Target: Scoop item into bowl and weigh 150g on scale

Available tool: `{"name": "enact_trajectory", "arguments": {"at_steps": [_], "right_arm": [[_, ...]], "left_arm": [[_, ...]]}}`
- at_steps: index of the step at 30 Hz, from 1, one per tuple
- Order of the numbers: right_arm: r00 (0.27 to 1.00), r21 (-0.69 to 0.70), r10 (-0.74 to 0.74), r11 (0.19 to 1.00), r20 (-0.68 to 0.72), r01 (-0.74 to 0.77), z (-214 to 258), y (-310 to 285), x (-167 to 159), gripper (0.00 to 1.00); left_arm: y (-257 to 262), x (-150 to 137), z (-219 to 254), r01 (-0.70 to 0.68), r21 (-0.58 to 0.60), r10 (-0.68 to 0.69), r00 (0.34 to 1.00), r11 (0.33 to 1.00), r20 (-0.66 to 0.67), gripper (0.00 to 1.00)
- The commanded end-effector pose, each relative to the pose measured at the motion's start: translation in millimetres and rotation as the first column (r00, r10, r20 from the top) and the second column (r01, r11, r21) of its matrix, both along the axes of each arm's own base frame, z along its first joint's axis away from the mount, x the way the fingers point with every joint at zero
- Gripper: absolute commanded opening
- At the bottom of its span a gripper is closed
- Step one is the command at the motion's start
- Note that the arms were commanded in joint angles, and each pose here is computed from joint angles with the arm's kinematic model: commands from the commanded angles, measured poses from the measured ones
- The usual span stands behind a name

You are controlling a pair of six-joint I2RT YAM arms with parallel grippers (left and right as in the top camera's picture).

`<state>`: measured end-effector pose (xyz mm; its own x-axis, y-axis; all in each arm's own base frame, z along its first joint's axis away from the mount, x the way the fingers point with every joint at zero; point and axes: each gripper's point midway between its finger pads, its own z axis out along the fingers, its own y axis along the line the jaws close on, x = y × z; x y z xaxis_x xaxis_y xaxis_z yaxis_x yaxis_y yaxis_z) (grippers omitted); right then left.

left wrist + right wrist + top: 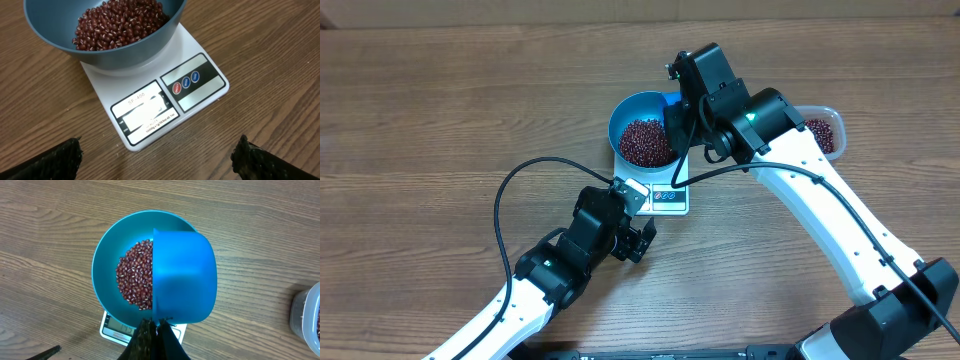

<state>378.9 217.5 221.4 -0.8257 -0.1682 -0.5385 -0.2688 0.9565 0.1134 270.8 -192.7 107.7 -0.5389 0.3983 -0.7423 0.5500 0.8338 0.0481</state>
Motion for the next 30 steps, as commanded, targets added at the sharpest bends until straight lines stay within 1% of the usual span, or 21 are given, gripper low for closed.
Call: {"name": "enact_trajectory", "arguments": {"at_steps": [1, 9, 12, 14, 23, 26, 28, 30], "right_arm": [[0.998, 0.022, -0.007, 1.000, 0.066, 0.006, 24.7, -1.6, 5.2, 0.04], [0.998, 0.027, -0.008, 1.000, 0.063, 0.007, 24.7, -1.0, 4.9, 0.04], [0.997, 0.000, -0.018, 1.000, 0.070, 0.018, 23.8, -5.8, 5.8, 0.04], [0.998, 0.018, -0.013, 1.000, 0.065, 0.011, 24.3, -2.5, 5.1, 0.04], [0.998, 0.022, -0.007, 1.000, 0.065, 0.005, 24.6, -1.3, 4.9, 0.04], [0.997, -0.008, -0.028, 1.000, 0.074, 0.028, 23.6, -8.0, 6.6, 0.04], [0.998, 0.020, -0.012, 1.000, 0.067, 0.011, 24.7, -2.1, 5.5, 0.04], [0.998, 0.011, -0.014, 1.000, 0.068, 0.013, 24.1, -3.7, 5.5, 0.04]], "left_arm": [[2.6, 0.0, -2.9, -0.015, 0.006, 0.015, 1.000, 1.000, -0.004, 1.00], [2.6, 0.0, -2.9, -0.015, 0.006, 0.015, 1.000, 1.000, -0.004, 0.99], [2.7, 0.0, -3.0, -0.016, 0.006, 0.016, 1.000, 1.000, -0.004, 1.00], [2.6, 0.0, -2.9, -0.015, 0.006, 0.015, 1.000, 1.000, -0.004, 1.00], [2.7, 0.0, -3.0, -0.015, 0.006, 0.015, 1.000, 1.000, -0.004, 1.00], [2.7, 0.0, -3.0, -0.015, 0.006, 0.015, 1.000, 1.000, -0.004, 0.99], [2.6, 0.0, -2.9, -0.015, 0.006, 0.015, 1.000, 1.000, -0.004, 1.00], [2.7, 0.0, -3.0, -0.015, 0.006, 0.015, 1.000, 1.000, -0.004, 0.99]]}}
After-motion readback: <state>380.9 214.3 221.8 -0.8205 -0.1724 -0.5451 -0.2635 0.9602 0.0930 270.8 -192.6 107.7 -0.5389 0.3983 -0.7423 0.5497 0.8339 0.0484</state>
